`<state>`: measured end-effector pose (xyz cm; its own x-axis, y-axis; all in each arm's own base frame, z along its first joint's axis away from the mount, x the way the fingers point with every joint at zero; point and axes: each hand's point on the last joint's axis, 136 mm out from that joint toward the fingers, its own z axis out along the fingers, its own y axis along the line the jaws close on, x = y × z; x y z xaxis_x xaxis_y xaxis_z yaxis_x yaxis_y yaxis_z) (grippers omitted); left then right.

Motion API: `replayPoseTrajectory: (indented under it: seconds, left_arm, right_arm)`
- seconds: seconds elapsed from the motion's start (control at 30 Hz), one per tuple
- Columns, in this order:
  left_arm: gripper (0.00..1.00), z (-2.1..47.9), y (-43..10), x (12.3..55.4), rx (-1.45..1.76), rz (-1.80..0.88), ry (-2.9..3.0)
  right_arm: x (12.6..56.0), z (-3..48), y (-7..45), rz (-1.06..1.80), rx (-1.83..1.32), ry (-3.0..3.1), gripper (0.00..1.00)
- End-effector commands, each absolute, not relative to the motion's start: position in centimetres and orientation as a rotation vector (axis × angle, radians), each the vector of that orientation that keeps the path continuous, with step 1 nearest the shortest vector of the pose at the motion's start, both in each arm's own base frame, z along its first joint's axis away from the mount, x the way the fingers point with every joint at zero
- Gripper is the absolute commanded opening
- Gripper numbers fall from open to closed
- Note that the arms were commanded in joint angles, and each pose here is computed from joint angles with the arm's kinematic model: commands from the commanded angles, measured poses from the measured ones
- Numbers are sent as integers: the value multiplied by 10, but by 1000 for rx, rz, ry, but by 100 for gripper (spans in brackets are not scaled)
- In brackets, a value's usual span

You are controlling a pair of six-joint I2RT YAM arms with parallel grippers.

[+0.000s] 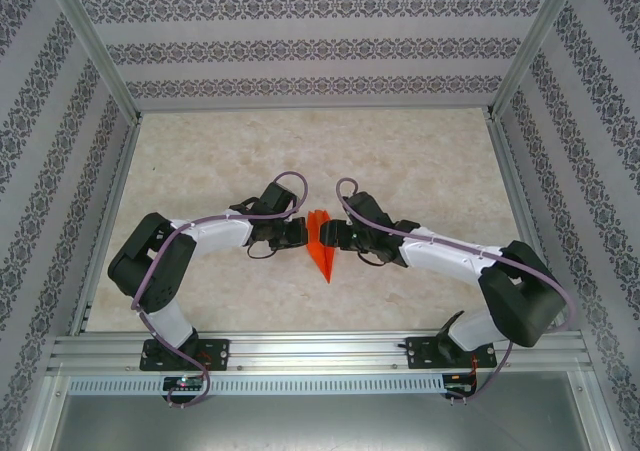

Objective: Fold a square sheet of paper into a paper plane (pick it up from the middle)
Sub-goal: Move a paper plane to the center of the table.

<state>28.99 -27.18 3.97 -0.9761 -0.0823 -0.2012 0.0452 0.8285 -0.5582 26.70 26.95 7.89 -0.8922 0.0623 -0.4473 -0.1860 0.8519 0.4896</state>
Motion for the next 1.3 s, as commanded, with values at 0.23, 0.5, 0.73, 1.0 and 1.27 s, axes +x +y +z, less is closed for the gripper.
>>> replayPoseTrajectory:
  seconds: [0.23, 0.5, 0.73, 1.0, 1.27]
  left_arm:
    - [3, 48, -273, 293, 7, -907, 2761]
    - [3, 49, -273, 293, 8, -908, 2755]
    - [3, 48, -271, 292, 0, -906, 2754]
    - [3, 46, -270, 291, 2, -903, 2758]
    - [3, 48, -268, 291, -11, -899, 2745]
  right_arm:
    - [262, 60, 301, 723, -219, 2628, 49]
    - [258, 41, 290, 526, -251, 2699, 45]
    - [257, 36, 289, 462, -262, 2707, 45]
    - [254, 27, 292, 415, -280, 2734, 40]
    - [253, 17, 281, 280, -265, 2760, 27]
